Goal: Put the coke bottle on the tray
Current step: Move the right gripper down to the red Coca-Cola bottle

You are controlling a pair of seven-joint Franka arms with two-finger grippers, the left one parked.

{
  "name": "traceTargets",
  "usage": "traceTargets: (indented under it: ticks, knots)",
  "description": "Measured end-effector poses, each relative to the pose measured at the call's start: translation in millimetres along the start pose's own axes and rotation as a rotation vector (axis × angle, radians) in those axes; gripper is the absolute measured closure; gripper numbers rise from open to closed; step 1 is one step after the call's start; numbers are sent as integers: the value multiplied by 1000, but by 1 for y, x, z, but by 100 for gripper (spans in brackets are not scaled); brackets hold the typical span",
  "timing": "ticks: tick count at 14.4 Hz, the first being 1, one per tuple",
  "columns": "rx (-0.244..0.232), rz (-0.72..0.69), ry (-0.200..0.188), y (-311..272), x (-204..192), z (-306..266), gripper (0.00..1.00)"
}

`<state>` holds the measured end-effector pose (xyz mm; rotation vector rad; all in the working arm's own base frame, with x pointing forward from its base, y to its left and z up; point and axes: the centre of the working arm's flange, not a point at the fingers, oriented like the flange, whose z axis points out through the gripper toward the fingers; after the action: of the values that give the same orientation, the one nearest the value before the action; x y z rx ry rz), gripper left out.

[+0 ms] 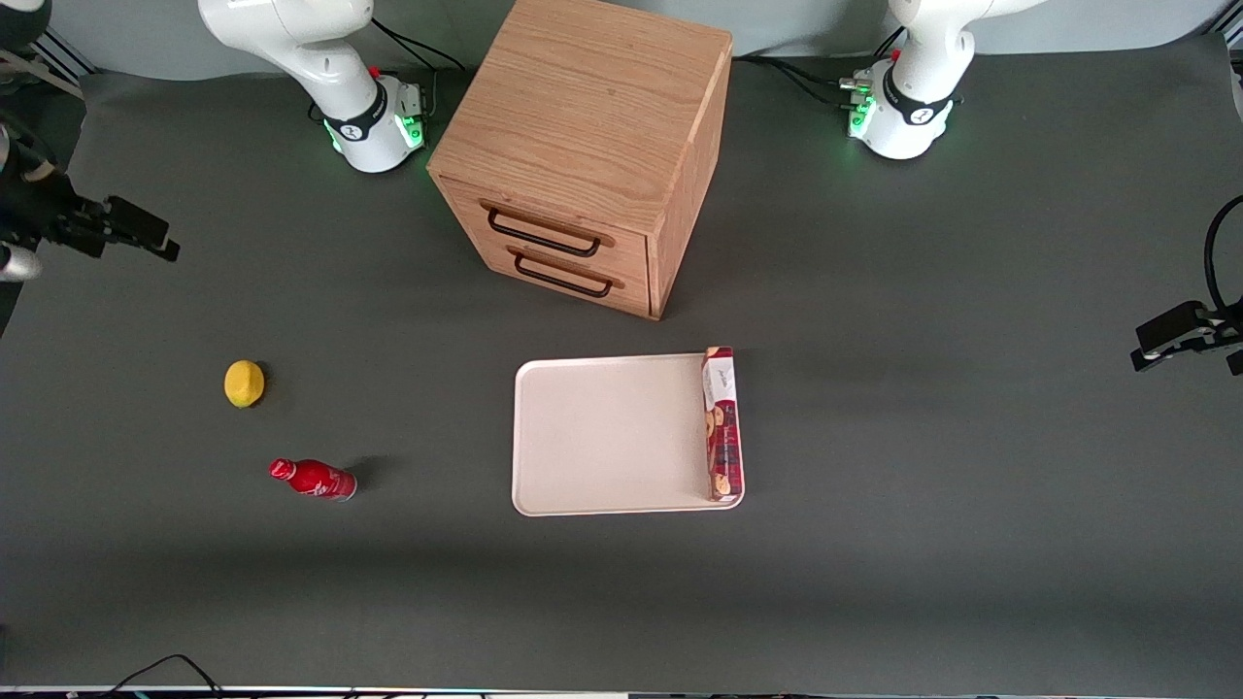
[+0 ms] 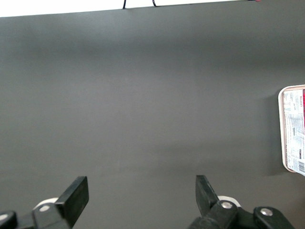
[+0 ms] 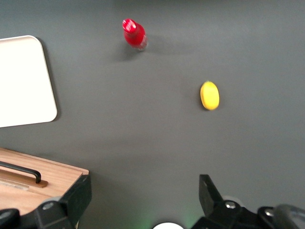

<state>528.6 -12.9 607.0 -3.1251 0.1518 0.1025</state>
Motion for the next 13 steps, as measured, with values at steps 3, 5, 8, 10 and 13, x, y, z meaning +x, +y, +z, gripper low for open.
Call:
traceTargets:
  ticks: [3,5,8,10,13]
  knots:
    - [-39,-26,-27,-28,60,51,0]
    - [-60,-47,-1,-35,104,108,0]
    - [-82,-72,25,-33,146,180,0]
    - [-90,-76,53,-33,161,206,0]
    - [-94,-81,88,-35,174,234,0]
